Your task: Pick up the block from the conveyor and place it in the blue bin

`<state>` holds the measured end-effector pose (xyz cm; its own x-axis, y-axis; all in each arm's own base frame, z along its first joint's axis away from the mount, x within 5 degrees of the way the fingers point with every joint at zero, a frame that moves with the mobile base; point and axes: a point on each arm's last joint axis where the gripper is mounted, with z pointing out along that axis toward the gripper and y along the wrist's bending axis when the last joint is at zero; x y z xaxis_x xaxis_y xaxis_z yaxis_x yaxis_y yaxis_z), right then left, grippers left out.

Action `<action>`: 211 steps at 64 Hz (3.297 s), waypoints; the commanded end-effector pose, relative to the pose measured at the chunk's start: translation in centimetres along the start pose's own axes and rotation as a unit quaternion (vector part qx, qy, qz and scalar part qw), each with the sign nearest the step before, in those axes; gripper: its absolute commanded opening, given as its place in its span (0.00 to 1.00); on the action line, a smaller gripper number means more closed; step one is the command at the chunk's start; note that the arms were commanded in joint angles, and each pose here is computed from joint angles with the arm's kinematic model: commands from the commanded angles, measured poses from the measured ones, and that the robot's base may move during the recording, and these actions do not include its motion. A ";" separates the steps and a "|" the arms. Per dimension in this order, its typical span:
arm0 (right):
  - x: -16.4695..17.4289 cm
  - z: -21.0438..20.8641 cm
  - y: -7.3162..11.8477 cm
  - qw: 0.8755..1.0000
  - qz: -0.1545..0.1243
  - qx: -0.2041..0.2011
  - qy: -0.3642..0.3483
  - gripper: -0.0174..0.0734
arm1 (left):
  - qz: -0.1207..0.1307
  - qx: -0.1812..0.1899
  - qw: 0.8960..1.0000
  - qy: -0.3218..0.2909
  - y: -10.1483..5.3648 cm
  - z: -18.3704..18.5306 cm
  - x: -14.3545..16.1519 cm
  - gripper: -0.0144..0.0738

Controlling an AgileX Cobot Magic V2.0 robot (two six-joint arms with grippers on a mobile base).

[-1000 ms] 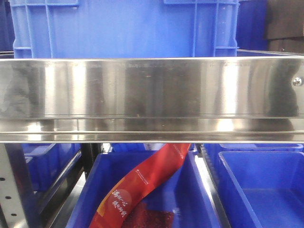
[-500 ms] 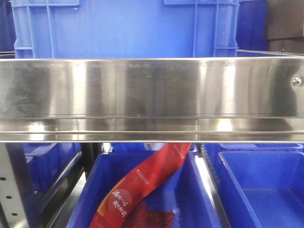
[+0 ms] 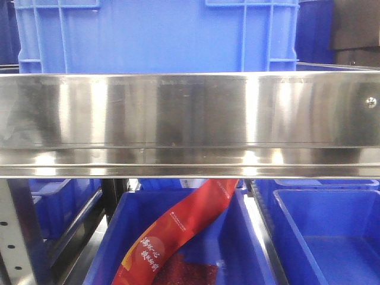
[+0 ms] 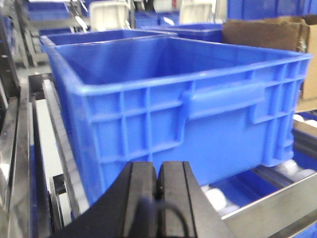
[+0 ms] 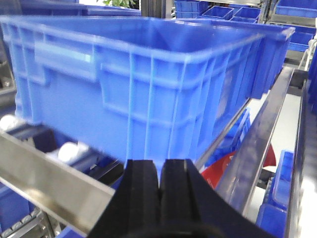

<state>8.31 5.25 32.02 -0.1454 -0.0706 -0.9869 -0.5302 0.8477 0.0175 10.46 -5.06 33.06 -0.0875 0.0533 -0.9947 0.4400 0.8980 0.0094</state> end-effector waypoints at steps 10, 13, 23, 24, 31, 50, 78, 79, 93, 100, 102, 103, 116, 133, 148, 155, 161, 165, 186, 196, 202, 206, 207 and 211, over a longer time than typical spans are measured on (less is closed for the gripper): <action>0.4 -0.3 0.0 1.000 -0.007 0.000 -0.018 0.01 | -0.022 -0.004 1.000 -0.014 0.0 -0.1 1.8 0.04; 0.4 -0.3 0.0 1.000 -0.007 0.000 -0.018 0.01 | -0.022 -0.004 1.000 -0.014 0.0 -0.1 1.8 0.04; 0.4 -0.3 0.0 1.000 -0.007 0.000 -0.018 0.01 | -0.022 -0.004 1.000 -0.019 0.1 -0.1 1.7 0.04; 0.4 -0.3 0.0 1.000 -0.007 0.000 -0.018 0.01 | -0.022 -0.004 1.000 -0.019 0.1 -0.1 1.7 0.04; 0.4 -0.3 0.0 1.000 -0.007 0.000 -0.018 0.01 | -0.022 -0.004 1.000 -0.019 0.1 -0.1 1.7 0.04; 0.4 -0.3 0.0 1.000 -0.007 0.000 -0.018 0.01 | -0.022 -0.004 1.000 -0.019 0.1 -0.1 1.7 0.04; 0.4 -0.3 0.0 1.000 -0.007 0.000 -0.018 0.01 | 0.028 -0.140 0.988 -0.054 1.9 -4.0 5.6 0.04; 0.4 -0.3 0.0 1.000 -0.007 0.000 -0.018 0.01 | 0.028 -0.147 0.987 -0.056 1.9 -4.2 5.9 0.04; 0.4 -0.3 0.0 1.000 -0.007 0.000 -0.018 0.01 | 0.023 -0.235 0.969 -0.071 2.2 -5.8 11.0 0.04; 0.4 -0.3 0.0 1.000 -0.007 0.000 -0.018 0.01 | 0.012 -0.248 0.967 -0.061 2.5 -5.4 12.8 0.04; 0.4 -0.3 0.0 1.000 -0.007 0.000 -0.018 0.01 | 0.014 -0.249 0.966 -0.070 2.5 -5.4 12.6 0.04; 0.4 -0.3 0.0 1.000 -0.007 0.000 -0.018 0.01 | 0.012 -0.248 0.967 -0.061 2.5 -5.4 12.8 0.04; 0.4 -0.3 0.0 1.000 -0.007 0.000 -0.018 0.01 | 0.007 -0.246 0.968 -0.043 2.5 -5.3 13.2 0.04; 0.4 -0.3 0.0 1.000 -0.007 0.000 -0.018 0.01 | 0.007 -0.246 0.968 -0.043 2.5 -5.3 13.2 0.04; 0.4 -0.3 0.0 1.000 -0.007 0.000 -0.018 0.01 | 0.007 -0.246 0.968 -0.043 2.5 -5.3 13.2 0.04; 0.4 -0.3 0.0 1.000 -0.007 0.000 -0.018 0.01 | 0.007 -0.246 0.968 -0.043 2.5 -5.3 13.2 0.04; 0.4 -0.3 0.0 1.000 -0.007 0.000 -0.018 0.01 | 0.007 -0.246 0.968 -0.043 2.5 -5.3 13.2 0.04; 0.4 -0.3 0.0 1.000 -0.006 -0.001 -0.018 0.01 | 0.007 -0.246 0.968 -0.043 2.5 -5.3 13.2 0.04; 1.0 -1.5 -1.3 0.996 0.011 0.077 -0.053 0.01 | 0.007 -0.246 0.968 -0.043 2.5 -5.3 13.2 0.04; 3.5 -2.5 -2.1 0.985 0.013 0.148 -0.090 0.01 | 0.007 -0.246 0.968 -0.043 2.5 -5.3 13.2 0.04; 5.4 -2.8 -2.4 0.980 0.016 0.178 -0.091 0.01 | 0.007 -0.246 0.968 -0.043 2.5 -5.3 13.2 0.04; 6.9 -3.1 -2.6 0.975 0.018 0.204 -0.091 0.01 | 0.007 -0.246 0.968 -0.043 2.5 -5.3 13.2 0.04; 7.3 -3.1 -2.6 0.974 0.018 0.208 -0.091 0.01 | 0.007 -0.246 0.968 -0.043 2.5 -5.3 13.2 0.04; 8.4 -3.2 -2.7 0.969 0.018 0.226 -0.096 0.01 | 0.007 -0.246 0.968 -0.043 2.5 -5.3 13.2 0.04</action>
<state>6.12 0.98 25.37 -0.0149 0.0262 -0.9995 -0.1487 0.9885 0.0281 5.69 0.19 20.40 -0.0147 0.0588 -0.9982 -0.0357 0.9976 0.0593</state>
